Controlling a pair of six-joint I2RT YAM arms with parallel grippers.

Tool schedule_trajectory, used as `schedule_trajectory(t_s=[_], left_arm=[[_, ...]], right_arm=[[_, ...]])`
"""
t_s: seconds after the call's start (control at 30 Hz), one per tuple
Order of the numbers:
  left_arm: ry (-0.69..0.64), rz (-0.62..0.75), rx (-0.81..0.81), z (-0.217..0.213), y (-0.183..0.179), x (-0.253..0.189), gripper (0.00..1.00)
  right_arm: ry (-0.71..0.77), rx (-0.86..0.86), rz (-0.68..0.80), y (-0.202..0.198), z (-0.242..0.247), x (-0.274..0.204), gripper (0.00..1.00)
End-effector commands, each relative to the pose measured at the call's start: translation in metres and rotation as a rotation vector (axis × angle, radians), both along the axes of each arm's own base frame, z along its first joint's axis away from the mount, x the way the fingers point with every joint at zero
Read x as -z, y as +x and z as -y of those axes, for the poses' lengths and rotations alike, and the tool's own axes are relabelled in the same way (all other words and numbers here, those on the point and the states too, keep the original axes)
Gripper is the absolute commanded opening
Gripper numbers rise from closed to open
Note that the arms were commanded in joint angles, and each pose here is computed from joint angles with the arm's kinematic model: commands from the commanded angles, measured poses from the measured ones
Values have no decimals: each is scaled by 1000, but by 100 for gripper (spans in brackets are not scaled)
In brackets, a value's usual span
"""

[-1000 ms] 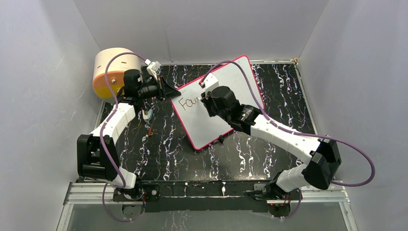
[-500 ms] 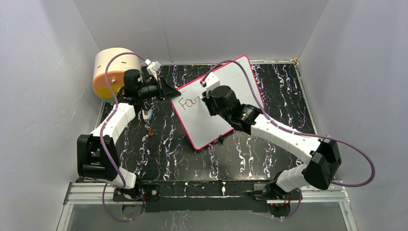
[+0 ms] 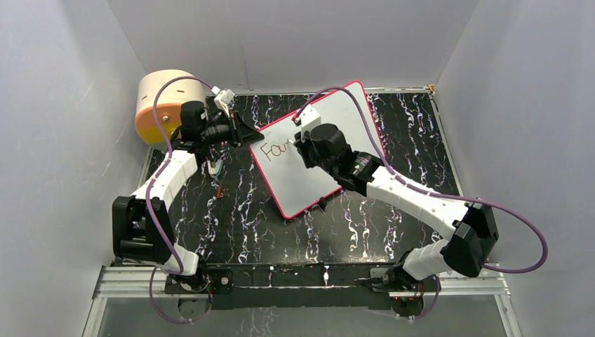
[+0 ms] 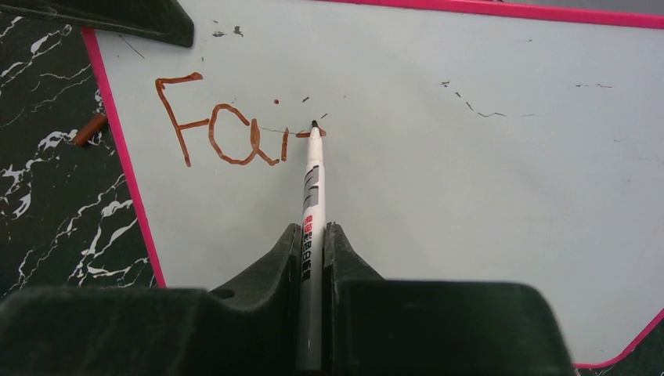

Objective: Write a sentence on the whiteboard

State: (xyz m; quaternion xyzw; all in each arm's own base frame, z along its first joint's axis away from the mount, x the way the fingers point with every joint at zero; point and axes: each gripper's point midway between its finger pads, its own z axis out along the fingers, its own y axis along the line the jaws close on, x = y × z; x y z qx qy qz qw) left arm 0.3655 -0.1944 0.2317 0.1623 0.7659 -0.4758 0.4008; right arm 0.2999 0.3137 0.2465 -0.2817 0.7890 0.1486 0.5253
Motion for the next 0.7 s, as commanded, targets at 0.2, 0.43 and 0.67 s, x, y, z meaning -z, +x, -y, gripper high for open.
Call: schedule_trajectory(t_s=[0.2, 0.43, 0.67], left_arm=[[54, -48, -21, 1, -1, 19, 0], [54, -50, -18, 1, -1, 20, 0], [55, -51, -20, 1, 0, 20, 0]], right_arm=[[98, 8, 77, 12, -9, -39, 0], [66, 3, 47, 11, -9, -29, 0], [19, -7, 0, 3, -3, -16, 0]])
